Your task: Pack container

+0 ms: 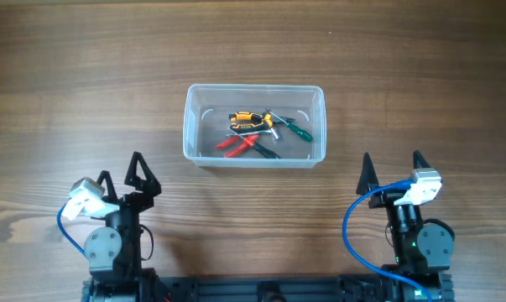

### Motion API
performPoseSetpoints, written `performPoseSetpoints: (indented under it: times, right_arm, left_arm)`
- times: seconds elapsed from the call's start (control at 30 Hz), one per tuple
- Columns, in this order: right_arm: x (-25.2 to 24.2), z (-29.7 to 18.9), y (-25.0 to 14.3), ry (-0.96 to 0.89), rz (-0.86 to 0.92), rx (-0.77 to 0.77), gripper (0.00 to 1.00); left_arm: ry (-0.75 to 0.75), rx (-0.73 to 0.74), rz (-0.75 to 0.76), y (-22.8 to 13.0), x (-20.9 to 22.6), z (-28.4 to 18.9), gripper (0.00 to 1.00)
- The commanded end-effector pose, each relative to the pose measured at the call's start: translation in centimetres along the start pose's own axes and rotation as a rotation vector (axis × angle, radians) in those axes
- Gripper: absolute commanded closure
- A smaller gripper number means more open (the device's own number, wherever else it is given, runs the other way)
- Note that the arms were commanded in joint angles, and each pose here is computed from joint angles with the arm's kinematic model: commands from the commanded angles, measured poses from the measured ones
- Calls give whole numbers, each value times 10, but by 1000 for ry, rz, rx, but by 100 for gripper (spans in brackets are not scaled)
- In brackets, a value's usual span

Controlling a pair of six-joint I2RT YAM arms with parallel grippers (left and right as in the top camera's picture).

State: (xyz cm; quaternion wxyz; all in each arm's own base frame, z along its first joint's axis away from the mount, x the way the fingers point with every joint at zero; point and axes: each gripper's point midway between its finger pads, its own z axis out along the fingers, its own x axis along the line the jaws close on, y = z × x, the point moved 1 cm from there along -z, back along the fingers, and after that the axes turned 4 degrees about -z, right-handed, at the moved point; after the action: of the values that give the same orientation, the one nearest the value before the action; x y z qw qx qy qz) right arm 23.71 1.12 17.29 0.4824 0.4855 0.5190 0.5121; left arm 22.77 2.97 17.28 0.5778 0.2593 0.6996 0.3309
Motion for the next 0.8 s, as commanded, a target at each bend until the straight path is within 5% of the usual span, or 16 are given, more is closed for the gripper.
performPoseSetpoints:
  times: [0.0, 0.4, 0.77]
  right_arm:
    - [0, -1, 3, -2, -11, -15, 0]
    - [0, -1, 3, -2, -11, -15, 0]
    - [0, -1, 3, -2, -11, -15, 0]
  left_arm:
    - [-19, 34, -12, -14, 3, 2, 0]
    - [-19, 45, -2, -17, 4, 2, 0]
    - [-116, 77, 640, -28, -6, 1, 0]
